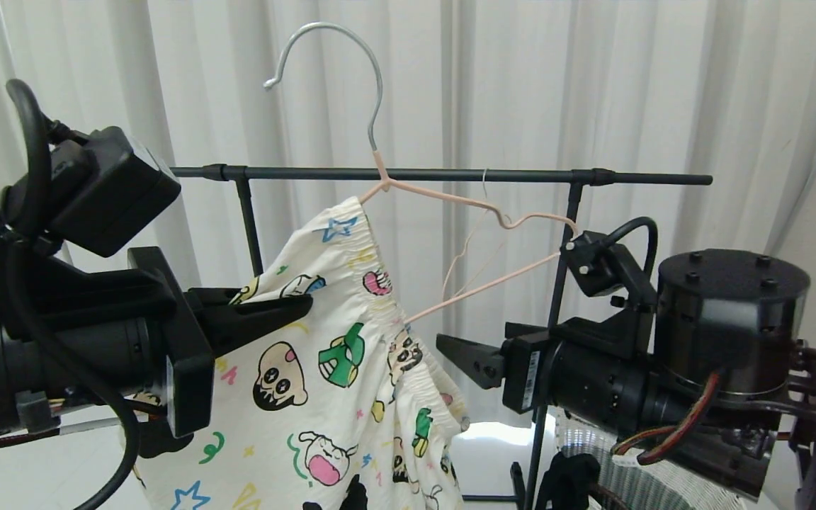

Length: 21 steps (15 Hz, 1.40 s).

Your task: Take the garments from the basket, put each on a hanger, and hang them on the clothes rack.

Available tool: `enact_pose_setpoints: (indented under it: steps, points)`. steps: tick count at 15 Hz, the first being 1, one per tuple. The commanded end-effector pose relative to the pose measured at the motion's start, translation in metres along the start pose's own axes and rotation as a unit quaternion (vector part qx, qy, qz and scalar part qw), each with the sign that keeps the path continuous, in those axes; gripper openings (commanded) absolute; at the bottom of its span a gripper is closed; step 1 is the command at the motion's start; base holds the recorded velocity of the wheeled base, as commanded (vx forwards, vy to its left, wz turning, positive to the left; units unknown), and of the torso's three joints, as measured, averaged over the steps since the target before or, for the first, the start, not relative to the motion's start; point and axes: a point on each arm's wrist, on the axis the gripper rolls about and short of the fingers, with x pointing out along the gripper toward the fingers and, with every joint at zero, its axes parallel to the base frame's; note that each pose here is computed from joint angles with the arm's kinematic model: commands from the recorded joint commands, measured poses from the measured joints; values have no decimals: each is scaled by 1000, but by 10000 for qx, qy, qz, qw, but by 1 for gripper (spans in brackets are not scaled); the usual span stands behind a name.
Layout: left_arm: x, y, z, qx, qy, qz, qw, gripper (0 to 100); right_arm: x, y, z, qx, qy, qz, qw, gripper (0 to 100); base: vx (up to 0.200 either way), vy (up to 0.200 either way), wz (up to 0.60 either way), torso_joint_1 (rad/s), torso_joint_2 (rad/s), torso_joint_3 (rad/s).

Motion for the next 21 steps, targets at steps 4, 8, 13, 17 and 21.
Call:
enact_pose_setpoints:
  steps: [4,8,13,17,21]
  points:
    - [0,-1,2,26,-52,-17,10000,0,-2,17,-37,-217,624,264,9975,100,0,0,0,0,0,0]
    - [0,0,6,68,-238,42,9997,0,-5,10,-48,-282,736,-13,9969,100,0,0,0,0,0,0]
    - [0,1,7,65,-264,64,9996,0,-9,2,-55,-325,801,-226,9960,0,0,0,0,0,0,0]
    - [-1,2,7,70,-268,81,9996,0,-8,-11,-45,-287,621,-495,9964,0,0,0,0,0,0,0]
    - [-5,0,0,79,-202,102,9997,0,-10,-46,-21,-480,278,-1084,9926,0,0,0,0,0,0,0]
